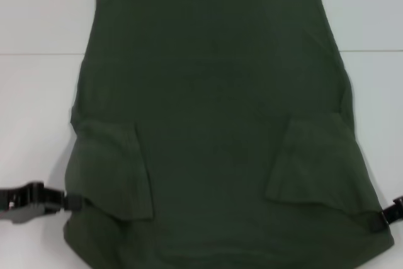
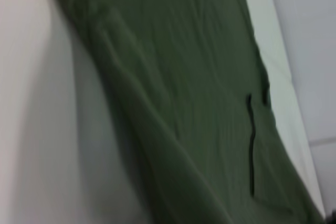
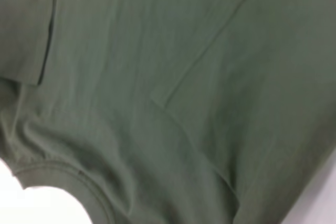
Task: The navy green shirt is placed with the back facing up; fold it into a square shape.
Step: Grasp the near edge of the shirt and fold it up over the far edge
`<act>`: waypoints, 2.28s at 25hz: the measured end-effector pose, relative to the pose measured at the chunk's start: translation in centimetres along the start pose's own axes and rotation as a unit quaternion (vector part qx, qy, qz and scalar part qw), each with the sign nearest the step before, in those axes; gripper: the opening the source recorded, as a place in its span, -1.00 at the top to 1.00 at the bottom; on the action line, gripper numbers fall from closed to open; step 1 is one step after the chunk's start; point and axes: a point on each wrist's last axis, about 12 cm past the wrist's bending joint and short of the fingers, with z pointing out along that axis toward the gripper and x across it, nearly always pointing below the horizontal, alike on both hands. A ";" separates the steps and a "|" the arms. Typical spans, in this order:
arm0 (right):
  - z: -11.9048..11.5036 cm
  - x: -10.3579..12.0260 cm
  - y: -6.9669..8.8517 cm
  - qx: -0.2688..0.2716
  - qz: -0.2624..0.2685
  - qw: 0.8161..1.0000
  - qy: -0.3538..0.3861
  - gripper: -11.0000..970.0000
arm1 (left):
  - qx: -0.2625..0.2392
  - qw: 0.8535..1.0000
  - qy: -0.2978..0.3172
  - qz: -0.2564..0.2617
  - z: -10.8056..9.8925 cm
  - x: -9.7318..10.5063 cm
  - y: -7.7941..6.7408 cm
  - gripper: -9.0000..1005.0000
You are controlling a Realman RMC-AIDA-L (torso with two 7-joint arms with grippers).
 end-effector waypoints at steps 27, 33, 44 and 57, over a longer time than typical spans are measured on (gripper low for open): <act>-3.0 1.6 1.1 -0.162 -0.024 0.979 -0.120 0.90 | 0.097 0.995 0.012 0.019 -0.9 -1.1 -3.1 0.98; -4.4 -2.3 1.0 -0.158 0.004 0.953 -0.259 0.90 | 0.068 0.996 -0.056 0.016 2.1 -7.2 -5.3 0.98; 3.2 -9.7 -0.8 0.103 0.038 0.926 -0.361 0.89 | -0.092 0.982 -0.164 0.019 9.6 -11.1 -4.6 0.98; 1.4 -12.9 0.8 0.142 -0.008 0.912 -0.384 0.88 | -0.112 0.972 -0.199 0.049 7.9 -13.5 -6.3 0.98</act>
